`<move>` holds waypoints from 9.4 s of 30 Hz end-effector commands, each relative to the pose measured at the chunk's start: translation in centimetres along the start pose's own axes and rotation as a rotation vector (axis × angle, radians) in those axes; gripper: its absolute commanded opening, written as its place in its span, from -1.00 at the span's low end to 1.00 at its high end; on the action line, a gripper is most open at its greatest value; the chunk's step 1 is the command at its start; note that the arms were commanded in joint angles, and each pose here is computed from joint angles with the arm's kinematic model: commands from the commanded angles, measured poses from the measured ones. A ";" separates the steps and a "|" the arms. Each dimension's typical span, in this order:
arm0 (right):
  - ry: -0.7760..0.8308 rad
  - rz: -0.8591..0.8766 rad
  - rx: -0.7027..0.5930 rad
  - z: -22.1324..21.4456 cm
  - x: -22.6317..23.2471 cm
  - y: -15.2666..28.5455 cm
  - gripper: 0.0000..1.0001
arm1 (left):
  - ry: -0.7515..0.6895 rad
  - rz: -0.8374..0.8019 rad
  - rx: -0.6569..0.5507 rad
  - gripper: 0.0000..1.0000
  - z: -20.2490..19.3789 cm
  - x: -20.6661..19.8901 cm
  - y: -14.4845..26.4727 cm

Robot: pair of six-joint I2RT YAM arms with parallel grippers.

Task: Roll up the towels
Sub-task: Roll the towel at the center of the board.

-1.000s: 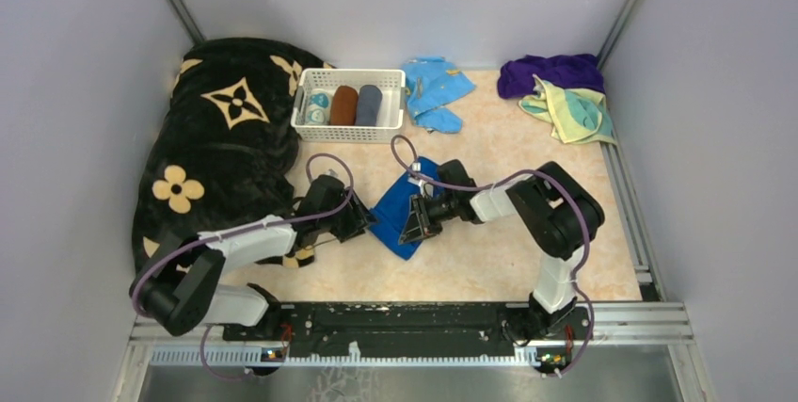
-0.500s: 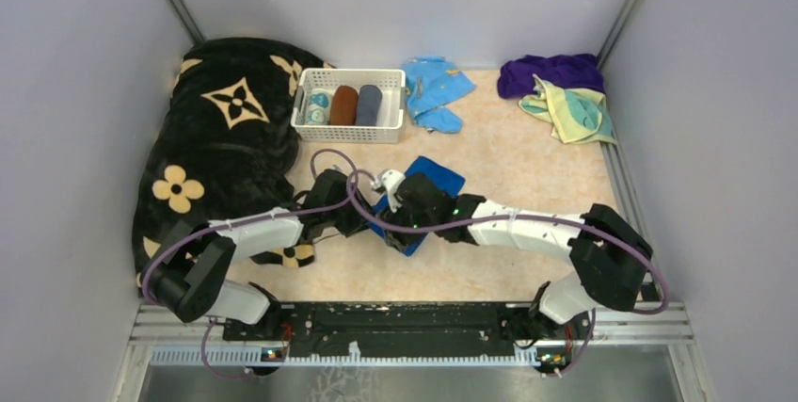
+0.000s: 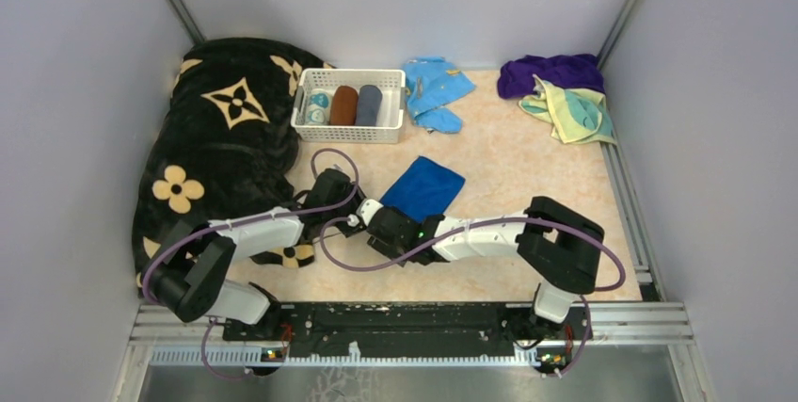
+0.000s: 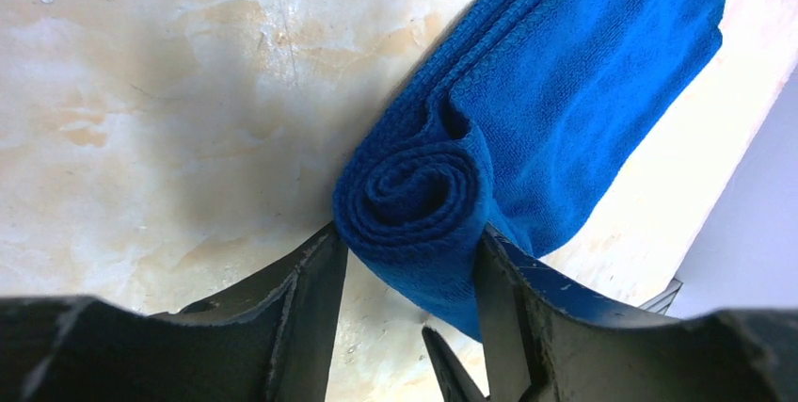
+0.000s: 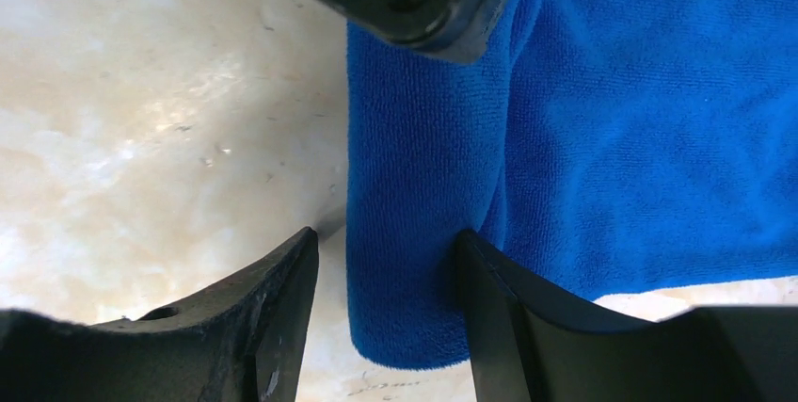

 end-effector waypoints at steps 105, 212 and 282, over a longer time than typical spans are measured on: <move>-0.721 0.996 -0.253 -1.8 -3.3 -2.9 -0.58 | 0.011 -0.142 -0.081 0.79 -0.2 0.3 4.3; -0.808 0.639 -0.213 -4.2 -6.2 -0.4 0.25 | 0.018 0.047 0.006 0.24 -0.8 2.0 0.1; -1.259 1.265 -0.313 -5.1 -3.7 -3.4 -0.73 | 0.046 -0.295 0.017 0.59 -2.2 -1.4 2.0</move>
Point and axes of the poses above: each gripper's point midway between its finger pads, its own y axis back along the fingers, its own x axis along the line the jaws close on, z = x × y, the point moved 8 cm from there along y, back along the fingers, and after that the axes turned 5 degrees about y, right-handed, at the moved point
